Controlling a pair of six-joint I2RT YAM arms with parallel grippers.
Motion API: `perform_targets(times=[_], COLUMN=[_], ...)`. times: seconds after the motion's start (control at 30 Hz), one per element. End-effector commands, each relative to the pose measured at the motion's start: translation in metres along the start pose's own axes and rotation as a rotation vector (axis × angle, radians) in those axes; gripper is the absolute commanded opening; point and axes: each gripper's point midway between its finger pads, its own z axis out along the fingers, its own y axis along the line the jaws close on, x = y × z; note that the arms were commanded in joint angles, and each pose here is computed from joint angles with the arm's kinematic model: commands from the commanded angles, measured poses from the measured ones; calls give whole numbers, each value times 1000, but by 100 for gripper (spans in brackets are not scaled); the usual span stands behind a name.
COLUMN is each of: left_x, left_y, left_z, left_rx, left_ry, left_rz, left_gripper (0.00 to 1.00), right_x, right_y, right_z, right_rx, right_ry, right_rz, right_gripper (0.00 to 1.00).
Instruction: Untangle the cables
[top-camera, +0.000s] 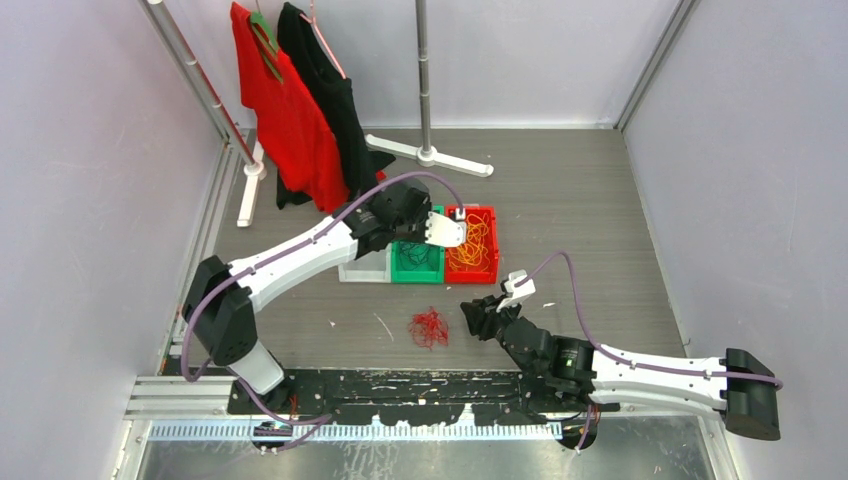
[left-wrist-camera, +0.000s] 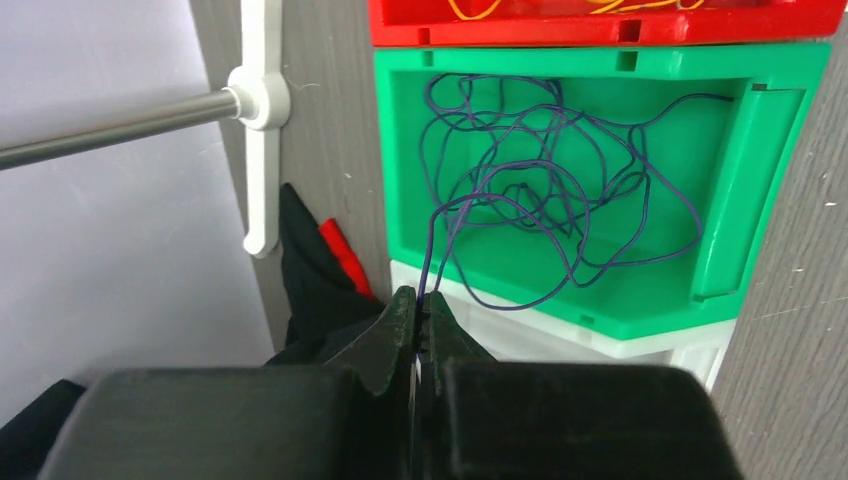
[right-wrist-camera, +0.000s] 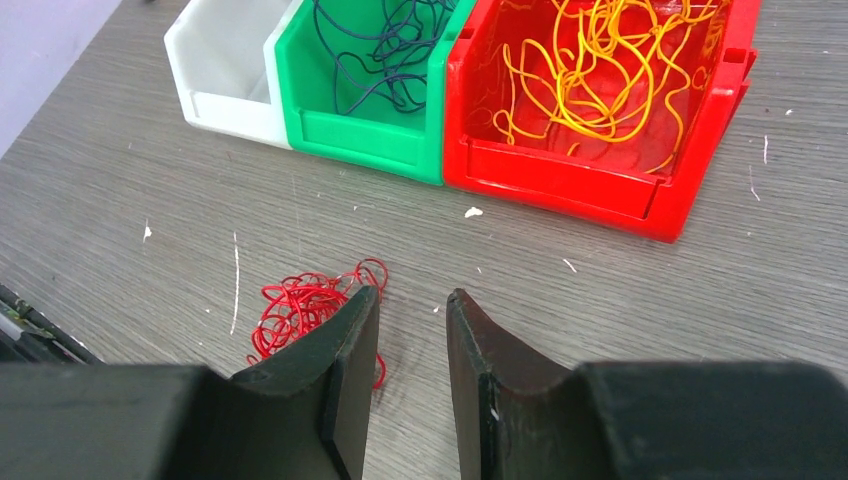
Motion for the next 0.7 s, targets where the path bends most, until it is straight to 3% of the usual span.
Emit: perform_targets(times=[0.0,0.2,0.67], left_x=[-16,-24,29], left_y=[11,13,-23], left_z=[2,15,91], left_rx=[-14,40,68], left_ry=[-51,-31,43], left_rz=[-95,-218,-297], left_gripper=[0,0,0], right_x=[-16,-17,-28], right_y=[6,4,7], right_z=[1,1,-2], right_rx=[4,8,-10], right_ry=[-43,-54,-91], right_rz=[40,72,74], right_gripper=[37,38,41])
